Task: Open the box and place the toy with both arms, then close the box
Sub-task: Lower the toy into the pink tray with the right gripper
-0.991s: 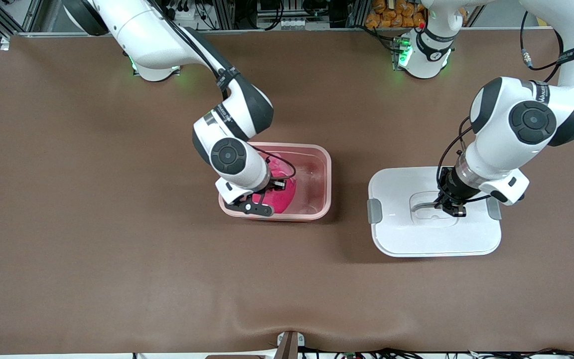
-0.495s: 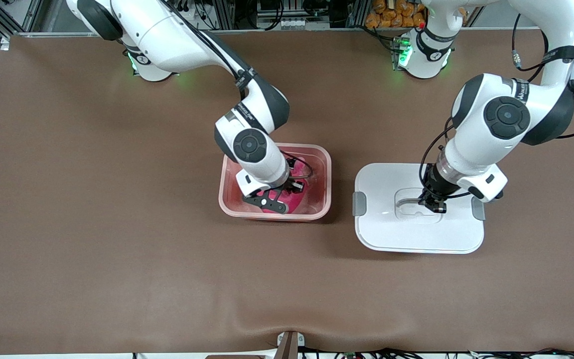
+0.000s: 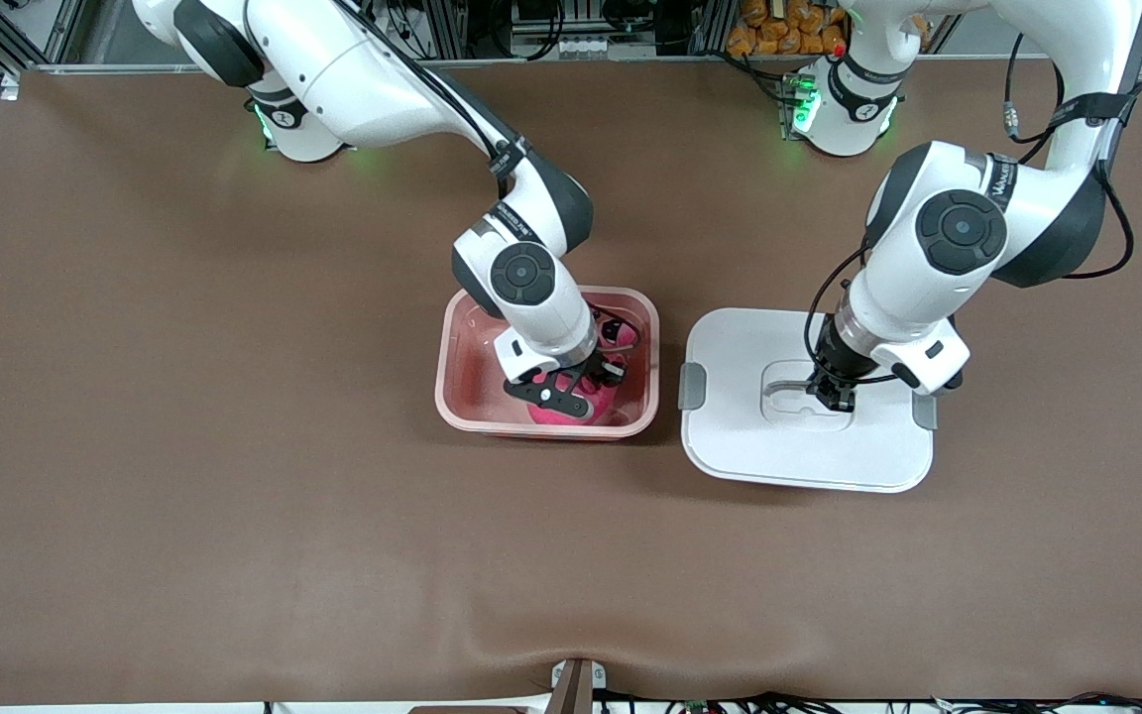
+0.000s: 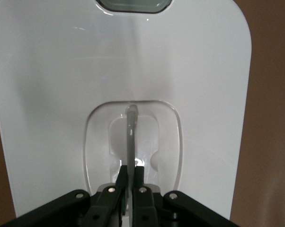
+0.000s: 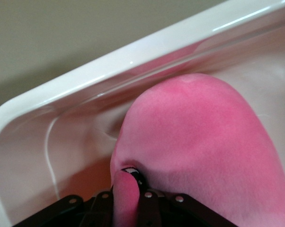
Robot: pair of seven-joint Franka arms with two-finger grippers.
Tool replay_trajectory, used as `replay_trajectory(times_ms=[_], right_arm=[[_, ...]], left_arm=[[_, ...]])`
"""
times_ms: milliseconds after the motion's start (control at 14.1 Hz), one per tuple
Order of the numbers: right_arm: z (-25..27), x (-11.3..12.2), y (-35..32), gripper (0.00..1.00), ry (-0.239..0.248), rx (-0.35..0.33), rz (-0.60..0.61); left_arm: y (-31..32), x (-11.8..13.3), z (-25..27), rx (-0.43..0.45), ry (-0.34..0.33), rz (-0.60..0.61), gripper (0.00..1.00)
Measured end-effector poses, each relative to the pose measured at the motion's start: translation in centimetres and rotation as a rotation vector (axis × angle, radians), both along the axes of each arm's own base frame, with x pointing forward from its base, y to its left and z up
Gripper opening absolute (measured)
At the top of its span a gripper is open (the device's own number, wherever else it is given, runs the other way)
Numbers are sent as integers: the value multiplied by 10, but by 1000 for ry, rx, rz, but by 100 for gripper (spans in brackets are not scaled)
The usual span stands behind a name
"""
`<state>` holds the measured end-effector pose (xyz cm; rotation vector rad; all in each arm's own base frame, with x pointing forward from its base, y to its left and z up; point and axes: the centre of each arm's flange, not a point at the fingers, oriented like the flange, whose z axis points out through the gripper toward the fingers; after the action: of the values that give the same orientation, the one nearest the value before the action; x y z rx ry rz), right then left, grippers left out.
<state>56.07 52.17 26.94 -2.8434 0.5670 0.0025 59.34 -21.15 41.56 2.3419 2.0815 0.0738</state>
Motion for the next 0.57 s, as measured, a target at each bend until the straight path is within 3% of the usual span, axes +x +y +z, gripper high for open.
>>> replay_trajectory(times_ms=[283, 425, 566], right_arm=[[-9, -2, 6, 12, -15, 15, -7], [-9, 0, 4, 25, -20, 15, -11], [-5, 4, 2, 45, -26, 16, -16]], left_arm=[[-6, -4, -5, 6, 19, -8, 7], [-6, -4, -8, 6, 24, -4, 7], [-6, -4, -10, 7, 26, -3, 7]])
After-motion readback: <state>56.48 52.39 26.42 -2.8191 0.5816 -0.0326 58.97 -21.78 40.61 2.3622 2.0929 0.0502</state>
